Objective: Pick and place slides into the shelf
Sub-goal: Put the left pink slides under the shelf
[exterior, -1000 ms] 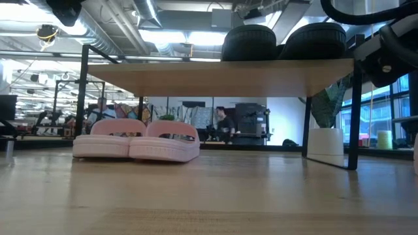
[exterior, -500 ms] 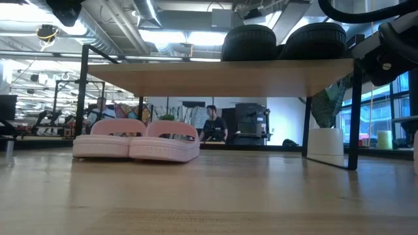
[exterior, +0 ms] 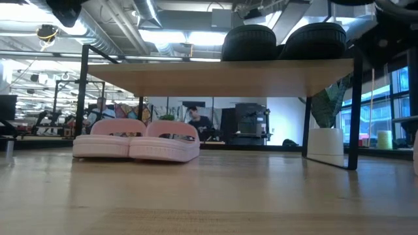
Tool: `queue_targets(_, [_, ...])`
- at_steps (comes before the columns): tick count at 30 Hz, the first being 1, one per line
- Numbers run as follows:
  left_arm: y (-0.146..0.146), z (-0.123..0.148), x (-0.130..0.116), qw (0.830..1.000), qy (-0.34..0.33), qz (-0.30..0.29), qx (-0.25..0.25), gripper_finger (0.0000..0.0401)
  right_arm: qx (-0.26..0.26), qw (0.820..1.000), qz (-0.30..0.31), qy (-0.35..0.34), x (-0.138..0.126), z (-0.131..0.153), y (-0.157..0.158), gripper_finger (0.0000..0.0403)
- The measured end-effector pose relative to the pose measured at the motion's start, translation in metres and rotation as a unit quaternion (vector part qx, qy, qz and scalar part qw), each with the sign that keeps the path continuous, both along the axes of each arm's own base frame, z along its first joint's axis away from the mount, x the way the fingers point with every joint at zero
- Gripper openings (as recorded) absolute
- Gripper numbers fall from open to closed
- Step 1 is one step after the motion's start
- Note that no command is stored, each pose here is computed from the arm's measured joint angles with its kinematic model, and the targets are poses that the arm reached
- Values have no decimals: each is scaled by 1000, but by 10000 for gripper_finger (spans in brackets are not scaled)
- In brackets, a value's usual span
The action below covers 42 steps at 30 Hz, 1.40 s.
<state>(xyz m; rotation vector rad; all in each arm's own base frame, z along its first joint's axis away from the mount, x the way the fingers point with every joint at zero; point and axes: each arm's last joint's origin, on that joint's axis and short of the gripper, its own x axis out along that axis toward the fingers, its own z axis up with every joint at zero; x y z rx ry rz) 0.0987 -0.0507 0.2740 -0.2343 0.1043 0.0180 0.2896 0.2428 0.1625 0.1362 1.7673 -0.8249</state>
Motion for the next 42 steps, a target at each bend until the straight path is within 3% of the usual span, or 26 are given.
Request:
queue_targets(13, [0,0,0,1000,0,6,1,205,-20,999,-5,36,-17,-8,-13,193])
queue_targets(42, [1,0,0,1000,-1,20,7,205,-18,999,6,38,-17,-9,-14,193])
